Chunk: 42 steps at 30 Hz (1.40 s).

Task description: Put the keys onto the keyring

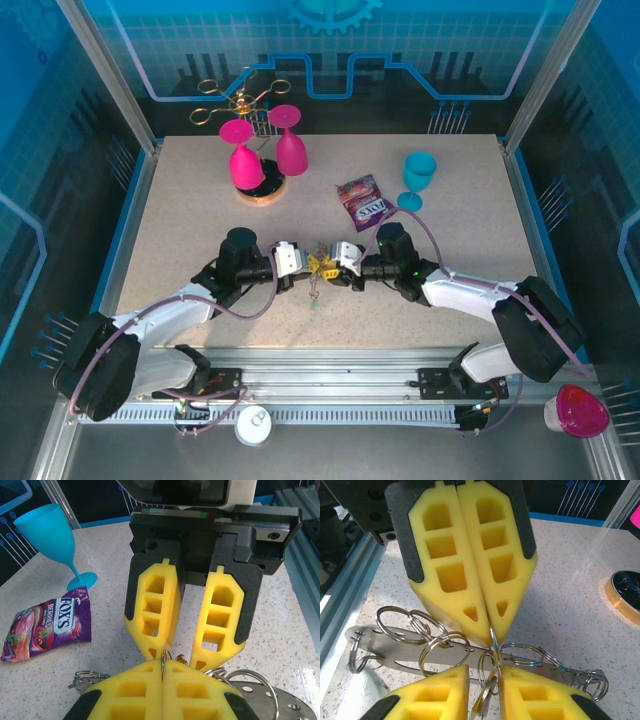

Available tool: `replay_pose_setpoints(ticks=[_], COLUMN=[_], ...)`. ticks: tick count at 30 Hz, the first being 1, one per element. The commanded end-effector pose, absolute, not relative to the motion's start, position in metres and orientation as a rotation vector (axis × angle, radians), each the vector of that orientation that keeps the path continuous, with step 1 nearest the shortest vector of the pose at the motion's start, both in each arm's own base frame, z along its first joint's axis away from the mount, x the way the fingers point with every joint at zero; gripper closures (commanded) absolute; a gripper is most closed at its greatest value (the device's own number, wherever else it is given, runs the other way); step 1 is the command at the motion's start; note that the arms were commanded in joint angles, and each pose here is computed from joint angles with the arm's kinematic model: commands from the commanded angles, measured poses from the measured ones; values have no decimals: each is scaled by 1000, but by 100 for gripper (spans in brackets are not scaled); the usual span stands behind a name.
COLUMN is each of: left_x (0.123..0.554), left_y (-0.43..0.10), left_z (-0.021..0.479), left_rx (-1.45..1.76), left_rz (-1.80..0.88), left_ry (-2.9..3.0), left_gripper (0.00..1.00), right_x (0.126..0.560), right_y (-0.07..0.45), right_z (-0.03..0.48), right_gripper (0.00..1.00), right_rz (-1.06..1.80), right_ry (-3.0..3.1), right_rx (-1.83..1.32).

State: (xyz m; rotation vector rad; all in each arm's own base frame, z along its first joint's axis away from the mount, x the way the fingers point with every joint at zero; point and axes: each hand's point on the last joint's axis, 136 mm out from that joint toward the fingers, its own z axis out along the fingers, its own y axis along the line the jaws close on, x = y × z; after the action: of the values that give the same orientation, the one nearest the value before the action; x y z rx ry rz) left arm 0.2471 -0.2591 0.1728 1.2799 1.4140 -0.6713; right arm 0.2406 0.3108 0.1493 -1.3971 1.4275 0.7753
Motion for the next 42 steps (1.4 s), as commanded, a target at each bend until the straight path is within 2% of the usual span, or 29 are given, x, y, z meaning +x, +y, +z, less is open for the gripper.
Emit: replay_pose_setpoints(ticks=[1,10,15,28,31,38,42], left_x=[244,242,242,245,246,247,251], left_y=[-261,-261,-261,-263,-263,-264,-264], left_z=[192,191,191,200,201,208,211], left_rx=[1257,1267,1271,1211,1203,1158,1123], left_rz=[-697,-702,-705,-736,-741,-764,-787], left_ry=[1327,1322,1321,1298,1301,1287,1281], left_gripper=[100,100,100,100,100,100,100], right_x=[244,244,245,244,246,245,236], right_y=[303,296,299,306,308,317,334], right_z=[165,173,179,157,164,167,157], right_gripper=[75,81,76,71,77,100,100], right_rz=[819,856,887,918,925,918,874], right_ry=[1398,1400,1382,1430,1412,1407,1420], right_rx=[-1322,-1278,-1265,-1291,-1275,-1283,-1389])
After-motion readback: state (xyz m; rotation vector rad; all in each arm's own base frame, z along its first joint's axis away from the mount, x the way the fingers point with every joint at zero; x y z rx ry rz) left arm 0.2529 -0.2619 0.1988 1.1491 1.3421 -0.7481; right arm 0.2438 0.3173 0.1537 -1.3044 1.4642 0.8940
